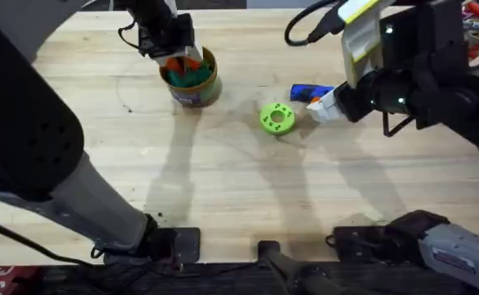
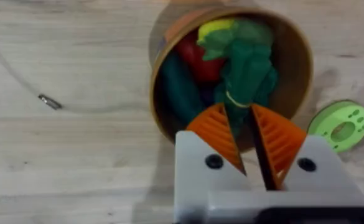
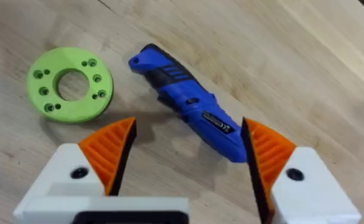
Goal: Pick up the gripper from the table and insert it into the empty holder that is missing its gripper. Then pick up a screw, insert it into the mounting hole, and use the screwdriver to tighten it. Finally, clean up the table by picking up the vegetable and placing it into the bucket.
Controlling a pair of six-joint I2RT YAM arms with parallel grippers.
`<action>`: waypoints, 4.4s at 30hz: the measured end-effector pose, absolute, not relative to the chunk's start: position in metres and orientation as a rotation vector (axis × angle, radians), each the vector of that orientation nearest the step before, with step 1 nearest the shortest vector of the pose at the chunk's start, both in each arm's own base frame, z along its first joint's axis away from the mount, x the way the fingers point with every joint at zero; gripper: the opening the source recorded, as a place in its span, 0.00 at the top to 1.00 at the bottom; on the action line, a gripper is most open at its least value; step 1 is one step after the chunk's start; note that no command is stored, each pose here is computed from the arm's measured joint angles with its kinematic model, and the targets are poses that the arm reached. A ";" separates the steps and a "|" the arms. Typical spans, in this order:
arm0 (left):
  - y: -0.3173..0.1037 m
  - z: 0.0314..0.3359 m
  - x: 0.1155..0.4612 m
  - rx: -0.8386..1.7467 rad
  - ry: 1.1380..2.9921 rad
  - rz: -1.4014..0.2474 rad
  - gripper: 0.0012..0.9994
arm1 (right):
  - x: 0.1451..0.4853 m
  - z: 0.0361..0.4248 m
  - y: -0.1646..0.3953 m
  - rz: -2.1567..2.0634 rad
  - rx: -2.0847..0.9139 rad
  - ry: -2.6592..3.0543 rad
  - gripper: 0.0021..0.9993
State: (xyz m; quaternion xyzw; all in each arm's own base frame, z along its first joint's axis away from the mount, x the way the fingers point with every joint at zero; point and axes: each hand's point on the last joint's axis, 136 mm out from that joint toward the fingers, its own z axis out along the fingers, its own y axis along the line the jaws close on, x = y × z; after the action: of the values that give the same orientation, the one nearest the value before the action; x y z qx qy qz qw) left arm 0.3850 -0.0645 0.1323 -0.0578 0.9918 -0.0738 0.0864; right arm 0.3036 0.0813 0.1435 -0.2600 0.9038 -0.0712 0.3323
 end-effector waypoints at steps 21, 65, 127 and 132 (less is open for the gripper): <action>-0.039 0.259 0.285 -0.040 2.763 -0.116 0.01 | 0.304 0.143 0.081 -0.186 -0.679 2.362 0.02; -0.046 0.255 0.269 0.053 2.823 -0.168 0.01 | 0.240 0.272 0.068 0.090 -0.255 1.985 0.02; -0.046 0.255 0.269 0.053 2.823 -0.168 0.01 | 0.240 0.272 0.068 0.090 -0.255 1.985 0.02; -0.046 0.255 0.269 0.053 2.823 -0.168 0.01 | 0.240 0.272 0.068 0.090 -0.255 1.985 0.02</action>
State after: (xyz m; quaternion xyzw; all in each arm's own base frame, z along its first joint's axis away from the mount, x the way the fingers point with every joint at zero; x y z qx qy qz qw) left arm 0.2692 -0.0460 0.2546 0.0186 0.9859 -0.0587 0.1557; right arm 0.2402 0.0676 0.2724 -0.1071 0.8346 0.0376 0.5390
